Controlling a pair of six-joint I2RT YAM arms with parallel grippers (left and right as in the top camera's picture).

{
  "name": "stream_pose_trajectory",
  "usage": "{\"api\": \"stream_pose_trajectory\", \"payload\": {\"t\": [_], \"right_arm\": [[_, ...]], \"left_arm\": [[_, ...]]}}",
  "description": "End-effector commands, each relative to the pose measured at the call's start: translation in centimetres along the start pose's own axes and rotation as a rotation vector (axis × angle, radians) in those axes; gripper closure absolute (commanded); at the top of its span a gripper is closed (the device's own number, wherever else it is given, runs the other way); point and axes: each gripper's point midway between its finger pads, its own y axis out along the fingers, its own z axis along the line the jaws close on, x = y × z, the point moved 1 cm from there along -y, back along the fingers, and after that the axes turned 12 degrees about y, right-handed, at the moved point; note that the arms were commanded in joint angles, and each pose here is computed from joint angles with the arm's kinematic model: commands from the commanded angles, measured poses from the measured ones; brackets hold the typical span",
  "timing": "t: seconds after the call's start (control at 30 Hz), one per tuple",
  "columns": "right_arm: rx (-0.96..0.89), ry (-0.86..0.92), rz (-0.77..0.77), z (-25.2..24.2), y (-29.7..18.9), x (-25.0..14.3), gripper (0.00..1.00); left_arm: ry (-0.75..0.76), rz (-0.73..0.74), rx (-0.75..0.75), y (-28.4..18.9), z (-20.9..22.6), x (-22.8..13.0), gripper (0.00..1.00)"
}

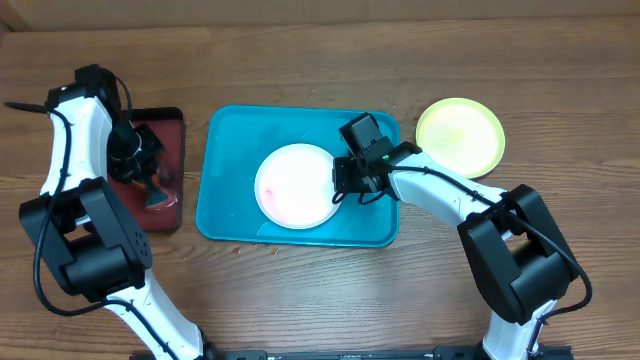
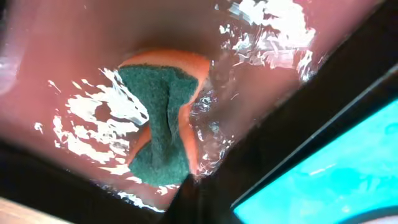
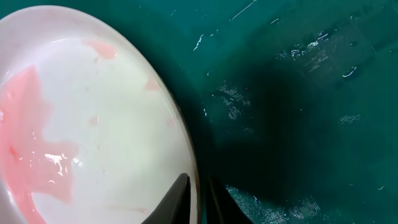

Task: Clean dirty plates on tray and stack at the side
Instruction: 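Move the left sponge back and dip it in the red basin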

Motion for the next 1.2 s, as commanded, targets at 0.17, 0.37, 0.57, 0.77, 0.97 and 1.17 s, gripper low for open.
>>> {"api": "stream_pose_trajectory", "payload": {"t": [0.17, 0.37, 0.57, 0.77, 0.97, 1.17], "right_arm": [[-0.009, 0.002, -0.007, -0.4, 0.1, 0.1, 0.88], [-0.009, 0.002, -0.007, -0.4, 0.1, 0.1, 0.88], [-0.009, -0.001, -0.007, -0.4, 0.1, 0.2, 0.88], [-0.009, -0.001, -0.008, -0.4, 0.1, 0.2, 0.88], [-0.009, -0.001, -0.007, -0.4, 0.1, 0.1, 0.88], [-0.009, -0.001, -0.007, -0.4, 0.1, 0.1, 0.88]], "left_arm": [[-0.039, -0.052, 0.156, -1.2, 2.5, 0.7, 0.51], [-0.073, -0.011, 0.183, 2.7, 3.1, -1.0, 0.29], [-0.075, -0.018, 0.173, 3.8, 3.0, -1.1, 0.51], [-0.075, -0.023, 0.14, 3.9, 2.5, -0.9, 0.76], [-0.075, -0.019, 0.144, 4.0, 2.5, -1.0, 0.68], [-0.074, -0.002, 0.136, 4.9, 2.5, -1.7, 0.56]]}}
